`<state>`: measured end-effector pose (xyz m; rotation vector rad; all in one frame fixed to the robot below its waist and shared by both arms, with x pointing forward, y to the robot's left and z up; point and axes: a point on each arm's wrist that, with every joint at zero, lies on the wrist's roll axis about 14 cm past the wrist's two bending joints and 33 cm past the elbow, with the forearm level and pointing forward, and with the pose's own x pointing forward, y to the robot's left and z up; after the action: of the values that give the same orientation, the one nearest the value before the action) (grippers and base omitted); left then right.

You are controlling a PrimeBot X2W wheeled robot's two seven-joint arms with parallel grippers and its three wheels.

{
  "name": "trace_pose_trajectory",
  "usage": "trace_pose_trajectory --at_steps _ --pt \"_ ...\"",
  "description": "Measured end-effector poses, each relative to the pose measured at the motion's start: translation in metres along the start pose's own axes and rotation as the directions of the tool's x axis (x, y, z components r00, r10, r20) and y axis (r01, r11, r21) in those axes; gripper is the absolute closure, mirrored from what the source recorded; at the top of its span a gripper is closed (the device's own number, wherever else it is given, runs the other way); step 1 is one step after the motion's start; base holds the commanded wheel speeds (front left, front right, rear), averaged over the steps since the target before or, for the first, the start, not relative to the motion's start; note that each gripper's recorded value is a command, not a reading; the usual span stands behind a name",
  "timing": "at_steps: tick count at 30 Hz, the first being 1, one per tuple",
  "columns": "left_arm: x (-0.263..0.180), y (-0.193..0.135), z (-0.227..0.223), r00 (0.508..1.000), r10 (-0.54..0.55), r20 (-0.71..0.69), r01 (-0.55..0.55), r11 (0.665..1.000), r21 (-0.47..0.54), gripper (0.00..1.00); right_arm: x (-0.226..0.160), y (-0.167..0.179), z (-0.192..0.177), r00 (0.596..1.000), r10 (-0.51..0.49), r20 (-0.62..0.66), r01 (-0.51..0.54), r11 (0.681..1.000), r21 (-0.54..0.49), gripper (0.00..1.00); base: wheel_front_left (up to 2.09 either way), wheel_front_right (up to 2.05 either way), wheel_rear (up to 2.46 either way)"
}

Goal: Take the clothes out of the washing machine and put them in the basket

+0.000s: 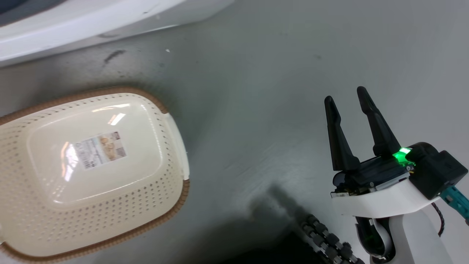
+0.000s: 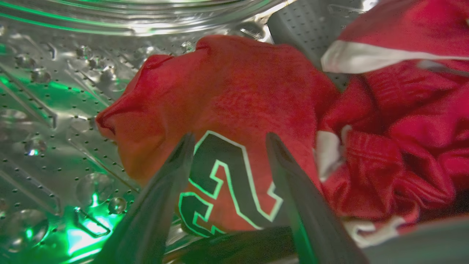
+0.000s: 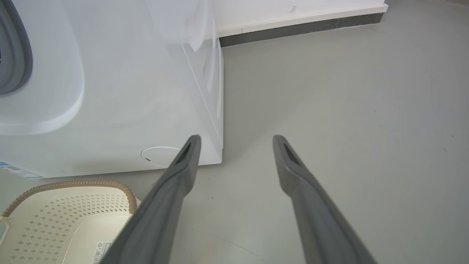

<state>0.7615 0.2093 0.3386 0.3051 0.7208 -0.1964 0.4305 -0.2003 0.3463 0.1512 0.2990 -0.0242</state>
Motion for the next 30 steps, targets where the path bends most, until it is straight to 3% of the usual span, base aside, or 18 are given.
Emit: trace_pose_trajectory --at_steps 6,15,16,17,30 --pt "0.030 -0.016 -0.029 0.989 -0.049 -0.140 0.042 0.998 -0.053 0.00 -0.006 -0.016 -0.004 0.998 -0.054 -0.018 0.055 0.998 0.012 0.00 0.00 0.00 0.00" --pt "0.042 -0.018 -0.042 0.980 -0.051 -0.192 0.041 0.997 -0.058 0.00 -0.009 -0.029 -0.004 0.995 -0.097 -0.021 0.097 0.995 0.001 0.00 0.00 0.00 0.00" --pt "0.043 -0.018 -0.042 0.979 -0.053 -0.195 0.042 0.997 -0.060 0.42 -0.008 -0.029 -0.005 0.995 -0.095 -0.022 0.096 0.995 0.002 0.00 0.00 0.00 0.00" --pt "0.043 -0.019 -0.044 0.978 -0.057 -0.201 0.045 0.997 -0.063 1.00 -0.008 -0.028 -0.006 0.995 -0.093 -0.024 0.093 0.996 0.004 0.00 0.00 0.00 0.00" --pt "0.040 -0.011 -0.028 0.995 -0.029 -0.094 0.028 0.999 -0.018 1.00 0.002 -0.019 0.003 0.998 -0.055 0.010 0.055 0.998 0.001 0.00 0.00 0.00 0.00"
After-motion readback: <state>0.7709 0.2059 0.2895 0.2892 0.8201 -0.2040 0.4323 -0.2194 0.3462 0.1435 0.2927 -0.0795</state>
